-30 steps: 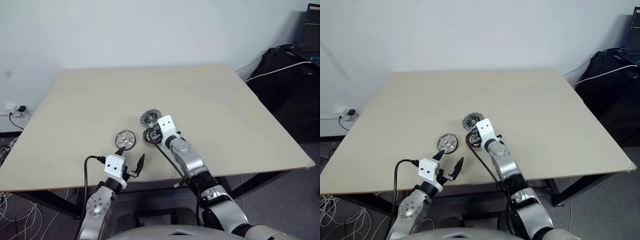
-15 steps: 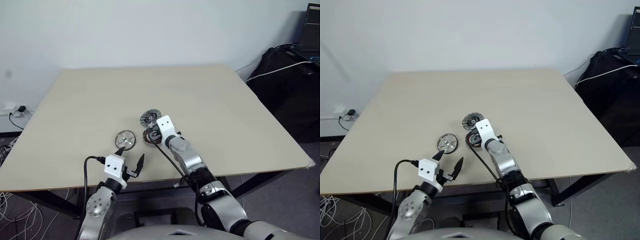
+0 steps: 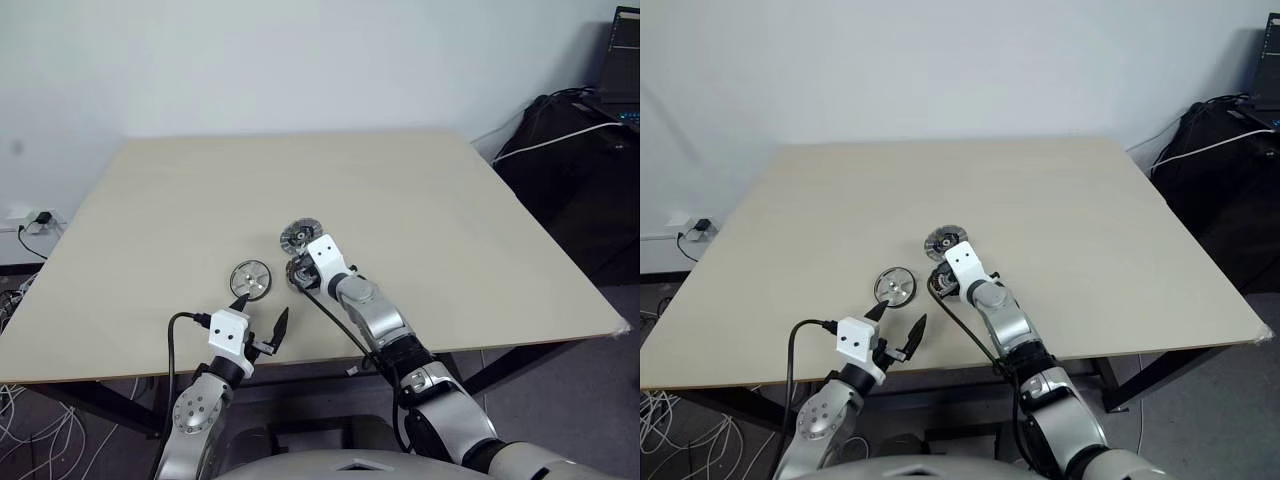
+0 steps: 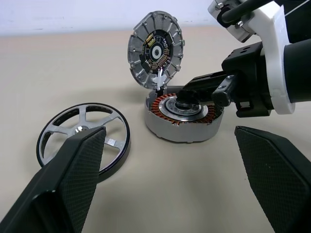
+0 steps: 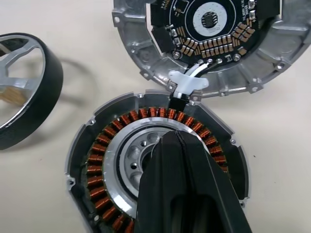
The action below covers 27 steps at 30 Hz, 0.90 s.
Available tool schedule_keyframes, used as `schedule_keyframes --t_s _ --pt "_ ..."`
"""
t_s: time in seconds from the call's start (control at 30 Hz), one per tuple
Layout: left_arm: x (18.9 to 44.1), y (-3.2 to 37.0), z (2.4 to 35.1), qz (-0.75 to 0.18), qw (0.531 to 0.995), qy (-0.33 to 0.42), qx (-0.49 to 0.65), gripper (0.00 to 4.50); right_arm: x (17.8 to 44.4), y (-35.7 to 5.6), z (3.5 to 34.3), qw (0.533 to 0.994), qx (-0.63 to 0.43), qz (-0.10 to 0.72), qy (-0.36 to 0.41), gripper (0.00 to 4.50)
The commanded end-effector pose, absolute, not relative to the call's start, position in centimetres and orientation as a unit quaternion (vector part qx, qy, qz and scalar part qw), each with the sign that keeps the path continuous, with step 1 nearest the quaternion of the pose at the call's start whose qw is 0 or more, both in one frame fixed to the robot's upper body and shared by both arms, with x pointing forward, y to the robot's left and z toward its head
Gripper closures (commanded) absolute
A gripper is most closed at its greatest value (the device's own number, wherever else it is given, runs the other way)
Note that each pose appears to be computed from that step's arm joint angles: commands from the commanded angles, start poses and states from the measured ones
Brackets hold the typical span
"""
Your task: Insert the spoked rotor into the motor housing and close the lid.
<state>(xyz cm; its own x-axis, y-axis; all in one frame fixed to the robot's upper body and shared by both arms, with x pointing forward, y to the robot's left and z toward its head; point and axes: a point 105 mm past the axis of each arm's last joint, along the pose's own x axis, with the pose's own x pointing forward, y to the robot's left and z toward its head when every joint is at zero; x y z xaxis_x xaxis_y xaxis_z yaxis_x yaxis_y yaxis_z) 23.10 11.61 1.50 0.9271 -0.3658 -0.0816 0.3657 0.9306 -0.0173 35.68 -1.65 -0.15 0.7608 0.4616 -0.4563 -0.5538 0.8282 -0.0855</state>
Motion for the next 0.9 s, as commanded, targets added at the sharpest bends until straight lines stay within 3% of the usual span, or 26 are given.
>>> schedule_keyframes --t_s 0.03,0.6,0.9 --pt "23.4 11.2 3.2 -0.193 0.981 0.011 -0.003 0.00 35.8 -1.6 0.7 0.934 -0.109 0.274 0.200 4.47" --pt "23.5 11.1 3.3 -0.192 0.981 0.013 -0.007 0.00 34.6 -0.1 1.4 0.922 -0.086 0.323 0.195 4.47" --pt "23.6 11.3 3.1 -0.191 0.981 0.015 -0.006 0.00 35.1 0.5 4.0 0.933 -0.042 0.332 0.136 4.47"
